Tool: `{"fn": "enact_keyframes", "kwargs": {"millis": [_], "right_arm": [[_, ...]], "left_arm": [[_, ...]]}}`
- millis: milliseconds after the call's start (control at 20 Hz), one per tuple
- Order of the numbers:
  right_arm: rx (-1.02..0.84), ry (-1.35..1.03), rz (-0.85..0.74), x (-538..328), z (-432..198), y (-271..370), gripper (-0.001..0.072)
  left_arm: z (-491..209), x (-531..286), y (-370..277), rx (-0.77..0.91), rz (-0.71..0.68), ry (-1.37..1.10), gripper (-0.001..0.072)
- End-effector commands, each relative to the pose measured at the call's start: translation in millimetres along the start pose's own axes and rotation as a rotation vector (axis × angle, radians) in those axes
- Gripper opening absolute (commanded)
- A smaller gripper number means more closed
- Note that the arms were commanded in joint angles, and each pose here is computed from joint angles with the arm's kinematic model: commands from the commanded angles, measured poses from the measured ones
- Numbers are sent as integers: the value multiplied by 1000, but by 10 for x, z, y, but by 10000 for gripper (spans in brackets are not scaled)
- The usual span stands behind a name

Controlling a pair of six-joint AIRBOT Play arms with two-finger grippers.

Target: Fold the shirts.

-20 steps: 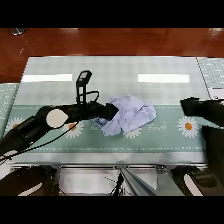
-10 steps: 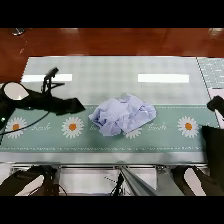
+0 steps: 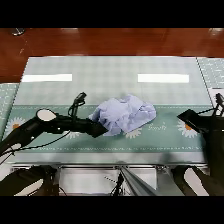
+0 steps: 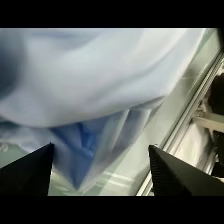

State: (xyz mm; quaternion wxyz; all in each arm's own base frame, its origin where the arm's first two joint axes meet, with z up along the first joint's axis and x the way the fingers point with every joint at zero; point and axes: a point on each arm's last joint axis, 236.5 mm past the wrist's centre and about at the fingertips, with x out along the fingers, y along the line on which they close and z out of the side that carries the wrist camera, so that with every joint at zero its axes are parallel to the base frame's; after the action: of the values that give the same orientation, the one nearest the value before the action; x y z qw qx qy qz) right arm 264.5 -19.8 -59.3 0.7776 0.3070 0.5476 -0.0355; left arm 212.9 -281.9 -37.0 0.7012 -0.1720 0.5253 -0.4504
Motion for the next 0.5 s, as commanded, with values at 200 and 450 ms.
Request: {"fn": "enact_keyframes", "kwargs": {"millis": [200, 450], "right_arm": [[-54, 200, 129, 453, -476, 590, 626], [-53, 224, 209, 748, -460, 999, 626]], "left_arm": [[293, 111, -137, 81, -53, -16, 27], [520, -166, -68, 39, -93, -61, 27]]}}
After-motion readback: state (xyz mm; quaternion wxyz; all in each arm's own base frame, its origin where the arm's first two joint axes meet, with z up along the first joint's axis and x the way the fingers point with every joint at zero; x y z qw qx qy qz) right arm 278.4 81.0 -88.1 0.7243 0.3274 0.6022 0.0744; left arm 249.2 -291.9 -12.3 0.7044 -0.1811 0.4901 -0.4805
